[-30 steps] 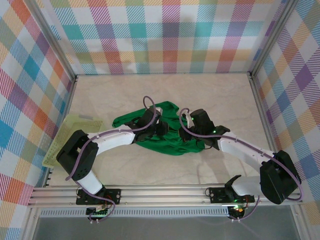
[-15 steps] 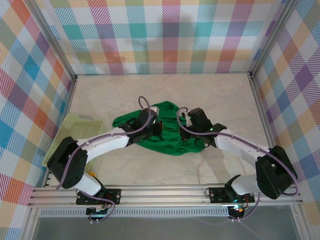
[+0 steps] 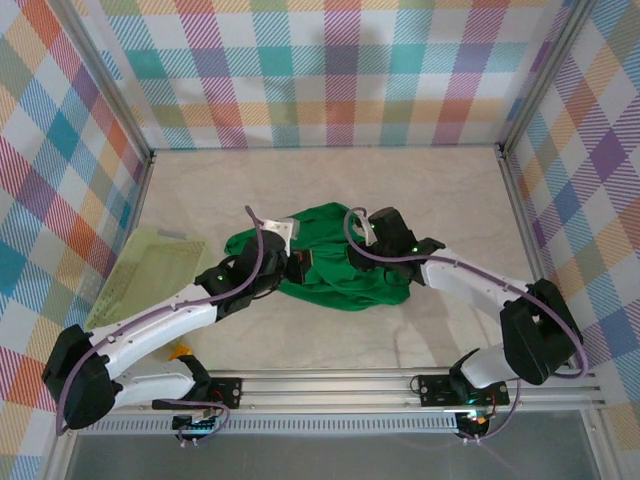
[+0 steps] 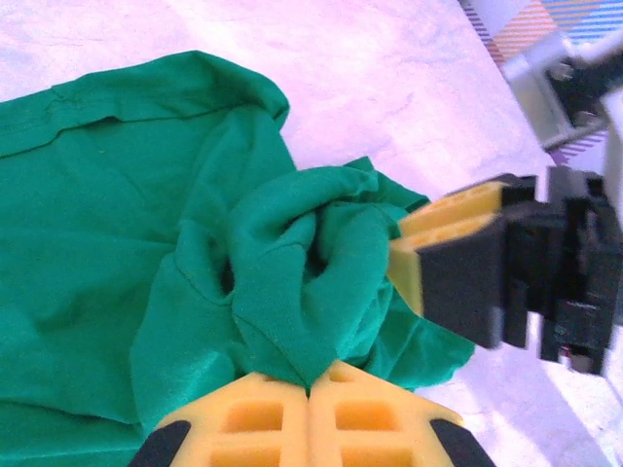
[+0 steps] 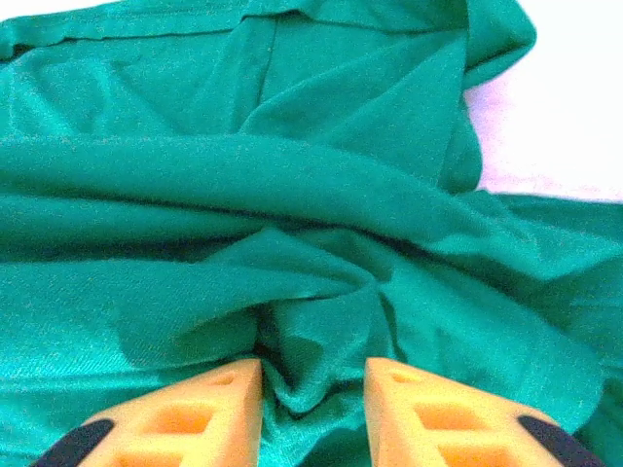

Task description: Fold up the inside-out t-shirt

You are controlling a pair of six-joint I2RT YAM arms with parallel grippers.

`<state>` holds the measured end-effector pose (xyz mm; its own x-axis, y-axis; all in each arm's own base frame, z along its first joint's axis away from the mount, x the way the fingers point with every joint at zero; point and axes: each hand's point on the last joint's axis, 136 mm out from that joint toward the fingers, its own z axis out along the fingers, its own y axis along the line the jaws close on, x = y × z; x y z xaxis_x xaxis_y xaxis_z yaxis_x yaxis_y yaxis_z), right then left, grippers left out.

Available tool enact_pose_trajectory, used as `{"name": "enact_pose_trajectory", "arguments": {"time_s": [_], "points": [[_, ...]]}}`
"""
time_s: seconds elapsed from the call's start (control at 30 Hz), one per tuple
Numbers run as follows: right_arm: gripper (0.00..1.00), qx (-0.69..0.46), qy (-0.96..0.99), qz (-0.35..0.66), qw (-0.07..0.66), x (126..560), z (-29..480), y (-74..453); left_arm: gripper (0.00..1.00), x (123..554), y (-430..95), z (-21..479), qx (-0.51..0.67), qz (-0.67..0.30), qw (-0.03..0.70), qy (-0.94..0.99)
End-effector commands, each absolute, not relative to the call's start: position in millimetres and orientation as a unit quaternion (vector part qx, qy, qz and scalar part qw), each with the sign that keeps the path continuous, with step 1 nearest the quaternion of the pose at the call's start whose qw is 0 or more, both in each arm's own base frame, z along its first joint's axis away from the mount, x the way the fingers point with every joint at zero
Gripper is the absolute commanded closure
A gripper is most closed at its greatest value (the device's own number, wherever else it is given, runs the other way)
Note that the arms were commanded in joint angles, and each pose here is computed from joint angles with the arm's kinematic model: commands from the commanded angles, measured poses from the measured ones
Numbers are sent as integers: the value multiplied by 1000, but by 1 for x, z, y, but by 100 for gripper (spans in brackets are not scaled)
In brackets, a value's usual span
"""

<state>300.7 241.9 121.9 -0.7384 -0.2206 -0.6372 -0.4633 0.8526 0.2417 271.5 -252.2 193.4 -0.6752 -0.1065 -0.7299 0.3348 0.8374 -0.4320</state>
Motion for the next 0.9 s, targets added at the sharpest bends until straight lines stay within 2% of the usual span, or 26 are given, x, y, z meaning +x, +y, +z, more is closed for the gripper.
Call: {"name": "enact_pose_trajectory", "arguments": {"time_s": [0.0,0.13,0.27,0.47,0.73,0.8,0.87], "points": [[56,-228,887,221,335,286,143,249,100,272,-250,184,66,-277,389,876],[47,-255,871,231,352,277,157,255,100,271,-257,186,77,-291,387,872],[34,-291,857,221,364,275,159,271,100,269,-261,189,84,-301,385,868],[25,-297,850,195,389,289,166,285,100,268,-263,193,88,-309,386,865],[26,-276,849,181,412,306,174,289,100,266,-268,194,95,-321,382,861],[29,-268,853,168,416,310,172,286,100,266,-269,195,97,-324,382,860],[37,-249,855,142,433,317,175,275,100,266,-268,198,97,-323,386,859]]}}
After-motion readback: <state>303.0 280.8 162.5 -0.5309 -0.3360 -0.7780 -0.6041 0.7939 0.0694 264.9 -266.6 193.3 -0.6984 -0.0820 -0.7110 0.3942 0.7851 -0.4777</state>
